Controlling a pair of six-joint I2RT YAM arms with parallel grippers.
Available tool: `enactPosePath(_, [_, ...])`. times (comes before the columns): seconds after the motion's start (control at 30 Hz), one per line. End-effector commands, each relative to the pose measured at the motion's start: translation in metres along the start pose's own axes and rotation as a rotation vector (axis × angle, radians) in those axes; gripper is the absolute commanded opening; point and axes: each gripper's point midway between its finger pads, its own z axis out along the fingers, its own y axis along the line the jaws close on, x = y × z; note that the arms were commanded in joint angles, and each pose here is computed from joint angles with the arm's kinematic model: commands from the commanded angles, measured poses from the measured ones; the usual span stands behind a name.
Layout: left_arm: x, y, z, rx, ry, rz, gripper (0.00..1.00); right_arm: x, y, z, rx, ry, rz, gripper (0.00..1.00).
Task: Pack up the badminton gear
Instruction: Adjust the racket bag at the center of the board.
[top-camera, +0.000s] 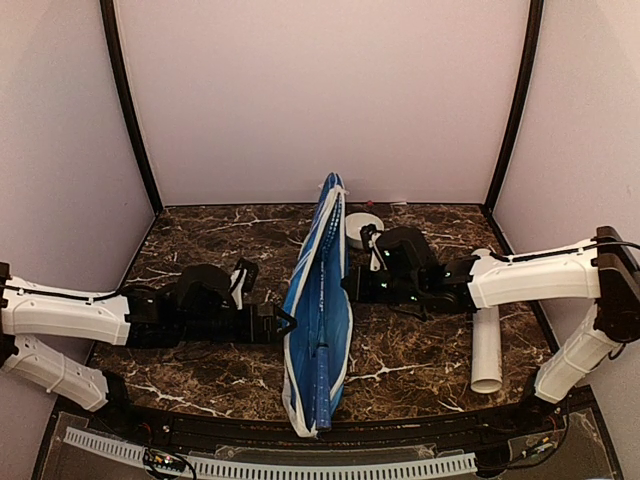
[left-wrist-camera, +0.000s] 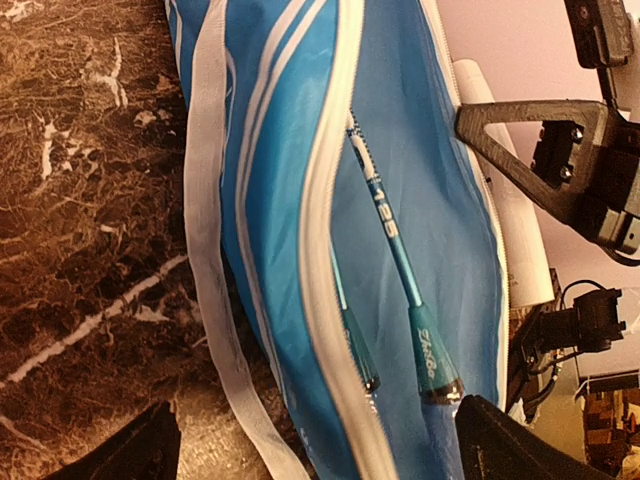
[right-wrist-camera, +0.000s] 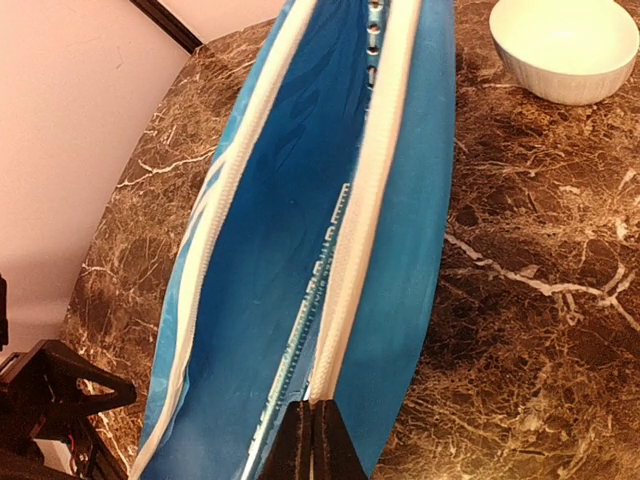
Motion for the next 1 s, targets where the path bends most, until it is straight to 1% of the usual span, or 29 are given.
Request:
enactPosePath(0.0, [0.02,-0.014,-0.009,0.076,0.069,-0.027,0.99,-0.006,0.012,0.003,-0.032,-0.016,0.007,0.0])
enactPosePath(0.1, [0.028,-0.028,-0.012,0.115,0.095,-0.018,0.99,-0.007,0.014,0.004,-0.038,-0.017,0.008,0.0])
enactPosePath(0.37, [0.04,-0.046,-0.005,0.161,0.142,-0.026,0.99,-0.016,0.026,-0.007,-0.07,-0.045,0.008,0.0])
enactPosePath(0.5, [0.051,-0.05,0.006,0.105,0.199,0.016,0.99,-0.02,0.029,-0.01,-0.071,-0.057,0.005,0.0])
enactPosePath(0.67, [0.07,-0.04,0.013,-0.02,0.287,0.085,0.99,-0.018,0.031,-0.009,-0.078,-0.054,0.006,0.0])
enactPosePath(0.77, [0.079,-0.037,0.016,-0.065,0.327,0.114,0.99,-0.018,0.032,-0.009,-0.08,-0.055,0.008,0.0])
enactPosePath(0.97, [0.09,-0.016,0.02,-0.18,0.364,0.11,0.99,-0.018,0.031,-0.012,-0.081,-0.058,0.005,0.0])
